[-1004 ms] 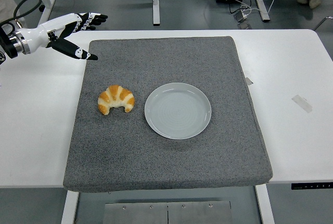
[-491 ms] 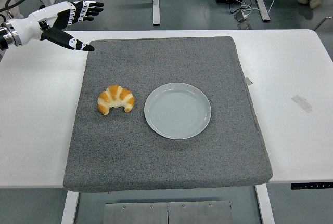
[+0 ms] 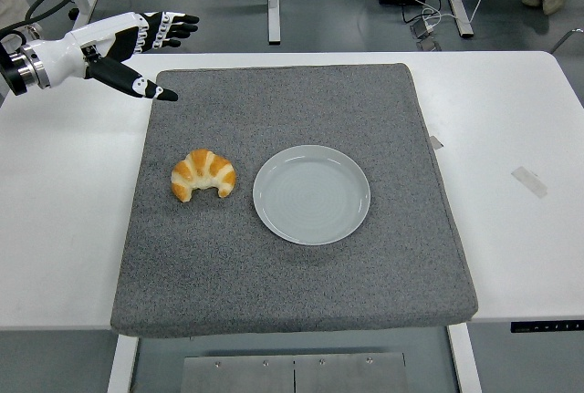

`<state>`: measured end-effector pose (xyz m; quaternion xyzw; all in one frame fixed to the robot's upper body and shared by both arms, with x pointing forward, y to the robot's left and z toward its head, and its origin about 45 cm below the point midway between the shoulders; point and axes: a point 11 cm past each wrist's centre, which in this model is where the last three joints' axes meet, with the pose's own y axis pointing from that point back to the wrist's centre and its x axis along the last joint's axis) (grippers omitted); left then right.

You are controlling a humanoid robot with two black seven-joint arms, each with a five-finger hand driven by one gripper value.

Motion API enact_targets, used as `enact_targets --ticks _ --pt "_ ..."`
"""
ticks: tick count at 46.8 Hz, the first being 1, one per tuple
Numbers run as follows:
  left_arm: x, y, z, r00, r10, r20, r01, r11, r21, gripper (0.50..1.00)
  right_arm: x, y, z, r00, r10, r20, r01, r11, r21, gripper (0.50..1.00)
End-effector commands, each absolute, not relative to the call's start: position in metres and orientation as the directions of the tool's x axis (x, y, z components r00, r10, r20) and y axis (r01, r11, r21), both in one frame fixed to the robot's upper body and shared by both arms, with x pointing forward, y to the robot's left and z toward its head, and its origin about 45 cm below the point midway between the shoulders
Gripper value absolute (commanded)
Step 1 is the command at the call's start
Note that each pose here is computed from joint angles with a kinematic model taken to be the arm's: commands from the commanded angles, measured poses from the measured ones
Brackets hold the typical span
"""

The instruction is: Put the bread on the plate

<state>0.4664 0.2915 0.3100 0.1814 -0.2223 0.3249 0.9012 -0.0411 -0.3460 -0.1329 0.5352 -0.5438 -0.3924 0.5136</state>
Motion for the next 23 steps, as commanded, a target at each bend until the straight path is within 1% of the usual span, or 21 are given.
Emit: enact_targets --ticks 1,7,11,15,23 --pt "0.461 0.294 0.305 0.706 0.436 0.558 -0.642 0.727 0.244 0.981 -0.041 -0.346 -0.133 0.100 -0.985 0.139 -0.179 0.119 0.977 1.000" --pt "0.455 0.292 0.297 0.724 0.338 0.601 -0.605 0.731 0.317 0.981 -0.041 -0.346 -0.133 0.101 -0.985 0.139 -0.179 0.119 0.977 1.000" --pt "0.453 0.301 0.294 0.722 0.286 0.630 -0.601 0.712 0.365 0.981 -0.041 -0.346 -0.133 0.100 -0.985 0.139 -0.179 0.119 0.977 1.000" --pt "0.451 0.301 0.290 0.724 0.222 0.653 -0.583 0.702 0.408 0.981 -0.041 -0.346 -0.133 0.101 -0.985 0.139 -0.179 0.119 0.977 1.000" --pt "0.450 0.296 0.282 0.724 0.130 0.678 -0.557 0.690 0.462 0.981 -0.041 -0.346 -0.133 0.100 -0.985 0.139 -0.179 0.119 0.977 1.000"
